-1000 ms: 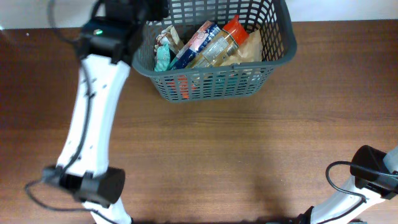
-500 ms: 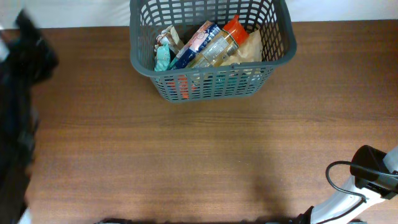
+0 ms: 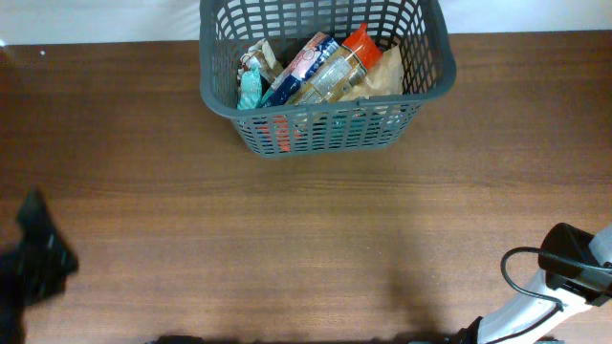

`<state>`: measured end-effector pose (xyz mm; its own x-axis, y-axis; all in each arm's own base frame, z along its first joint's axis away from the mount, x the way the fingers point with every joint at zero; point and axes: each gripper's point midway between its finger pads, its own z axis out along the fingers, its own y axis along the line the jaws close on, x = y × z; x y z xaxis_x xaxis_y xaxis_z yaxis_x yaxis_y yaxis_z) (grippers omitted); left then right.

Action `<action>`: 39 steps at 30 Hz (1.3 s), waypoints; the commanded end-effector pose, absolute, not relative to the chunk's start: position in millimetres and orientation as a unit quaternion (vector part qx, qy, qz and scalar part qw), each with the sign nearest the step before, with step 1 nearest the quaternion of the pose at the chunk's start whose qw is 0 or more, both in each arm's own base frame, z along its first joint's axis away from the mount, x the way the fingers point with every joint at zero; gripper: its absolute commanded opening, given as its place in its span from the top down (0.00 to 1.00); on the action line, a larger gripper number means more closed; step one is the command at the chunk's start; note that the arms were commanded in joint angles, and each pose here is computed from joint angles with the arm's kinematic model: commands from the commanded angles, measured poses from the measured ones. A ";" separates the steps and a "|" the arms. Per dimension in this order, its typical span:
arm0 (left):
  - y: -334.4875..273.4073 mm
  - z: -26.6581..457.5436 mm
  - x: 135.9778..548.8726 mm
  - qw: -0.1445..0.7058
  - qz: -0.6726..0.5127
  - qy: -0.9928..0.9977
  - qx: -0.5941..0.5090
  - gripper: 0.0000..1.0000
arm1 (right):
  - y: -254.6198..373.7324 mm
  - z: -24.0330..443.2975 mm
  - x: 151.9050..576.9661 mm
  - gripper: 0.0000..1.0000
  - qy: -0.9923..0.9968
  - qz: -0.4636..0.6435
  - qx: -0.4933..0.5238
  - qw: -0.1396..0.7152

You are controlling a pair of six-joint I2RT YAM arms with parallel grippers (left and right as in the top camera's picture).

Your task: Pack container

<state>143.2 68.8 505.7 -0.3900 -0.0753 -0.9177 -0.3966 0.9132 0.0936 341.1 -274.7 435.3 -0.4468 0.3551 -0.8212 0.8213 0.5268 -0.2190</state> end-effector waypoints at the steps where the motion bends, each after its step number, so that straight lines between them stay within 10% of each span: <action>1: 63.6 501.4 127.4 0.543 0.129 0.818 -0.139 0.16 | -275.6 436.9 337.9 0.01 0.786 -0.315 0.379 0.373; 25: 27.6 229.0 217.7 0.292 0.072 0.945 -0.128 0.07 | -275.6 436.9 338.0 0.01 0.786 -0.315 0.379 0.373; 39: 26.0 211.1 217.7 0.275 0.070 0.950 -0.130 0.01 | -275.6 436.9 338.0 0.01 0.786 -0.315 0.379 0.373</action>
